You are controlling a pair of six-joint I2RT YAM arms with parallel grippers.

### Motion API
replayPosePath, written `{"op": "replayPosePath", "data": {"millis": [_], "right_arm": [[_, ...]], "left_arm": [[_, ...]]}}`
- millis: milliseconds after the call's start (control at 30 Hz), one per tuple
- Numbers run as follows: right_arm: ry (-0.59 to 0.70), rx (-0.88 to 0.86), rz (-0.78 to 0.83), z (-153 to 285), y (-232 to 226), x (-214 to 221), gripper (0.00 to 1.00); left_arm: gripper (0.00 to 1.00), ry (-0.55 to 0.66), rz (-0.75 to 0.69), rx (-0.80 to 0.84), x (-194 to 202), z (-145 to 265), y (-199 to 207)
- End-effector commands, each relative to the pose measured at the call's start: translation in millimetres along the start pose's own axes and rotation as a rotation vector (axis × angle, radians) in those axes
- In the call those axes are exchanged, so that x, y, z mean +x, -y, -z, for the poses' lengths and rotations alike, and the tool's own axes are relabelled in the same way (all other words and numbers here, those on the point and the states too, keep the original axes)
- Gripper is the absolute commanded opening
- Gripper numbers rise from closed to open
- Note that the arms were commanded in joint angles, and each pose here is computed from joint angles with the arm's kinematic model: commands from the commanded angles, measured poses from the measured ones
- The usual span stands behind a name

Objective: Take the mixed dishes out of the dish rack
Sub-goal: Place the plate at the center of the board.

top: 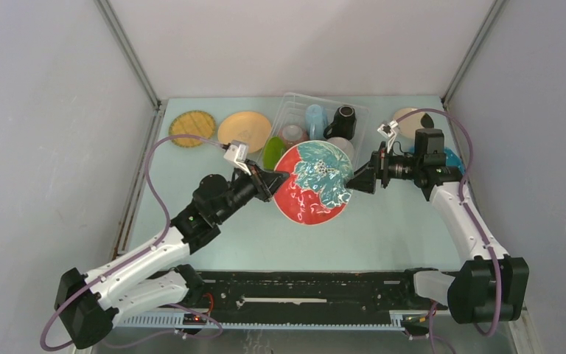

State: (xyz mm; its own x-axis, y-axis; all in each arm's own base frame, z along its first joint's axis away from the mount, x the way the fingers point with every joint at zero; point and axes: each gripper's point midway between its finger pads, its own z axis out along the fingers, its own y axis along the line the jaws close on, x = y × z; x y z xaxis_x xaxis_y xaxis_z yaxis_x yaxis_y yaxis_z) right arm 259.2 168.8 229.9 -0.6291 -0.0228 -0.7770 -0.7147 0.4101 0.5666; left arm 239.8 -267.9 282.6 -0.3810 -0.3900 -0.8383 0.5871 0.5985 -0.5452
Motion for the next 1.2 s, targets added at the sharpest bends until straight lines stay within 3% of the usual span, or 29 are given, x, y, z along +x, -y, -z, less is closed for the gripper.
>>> {"op": "replayPosePath", "data": {"millis": [0, 267, 533, 767, 1000, 1167], "right_arm": [[0.001, -0.058, -0.017, -4.4, -7.3, -1.8, 1.0], [-0.01, -0.13, -0.057, -6.8, -16.1, -0.5, 0.97], [-0.021, -0.184, -0.066, -8.7, -24.0, 1.1, 0.78], [-0.03, -0.22, -0.078, -10.5, -29.3, 2.3, 0.55], [-0.025, -0.235, -0.088, -9.3, -30.8, -0.6, 0.16], [-0.019, -0.279, -0.108, -4.8, -34.4, -3.4, 0.0]], "left_arm": [[0.0, 0.222, 0.063, 0.199, -63.7, 6.5, 49.6], [0.0, 0.213, 0.075, 0.213, -61.1, 2.3, 50.9], [0.0, 0.208, 0.095, 0.233, -61.3, -1.9, 54.5], [0.0, 0.199, 0.116, 0.258, -58.3, -5.1, 56.8], [0.0, 0.185, 0.123, 0.255, -52.3, -7.4, 53.1], [0.02, 0.171, 0.129, 0.255, -48.9, -9.5, 52.0]]}}
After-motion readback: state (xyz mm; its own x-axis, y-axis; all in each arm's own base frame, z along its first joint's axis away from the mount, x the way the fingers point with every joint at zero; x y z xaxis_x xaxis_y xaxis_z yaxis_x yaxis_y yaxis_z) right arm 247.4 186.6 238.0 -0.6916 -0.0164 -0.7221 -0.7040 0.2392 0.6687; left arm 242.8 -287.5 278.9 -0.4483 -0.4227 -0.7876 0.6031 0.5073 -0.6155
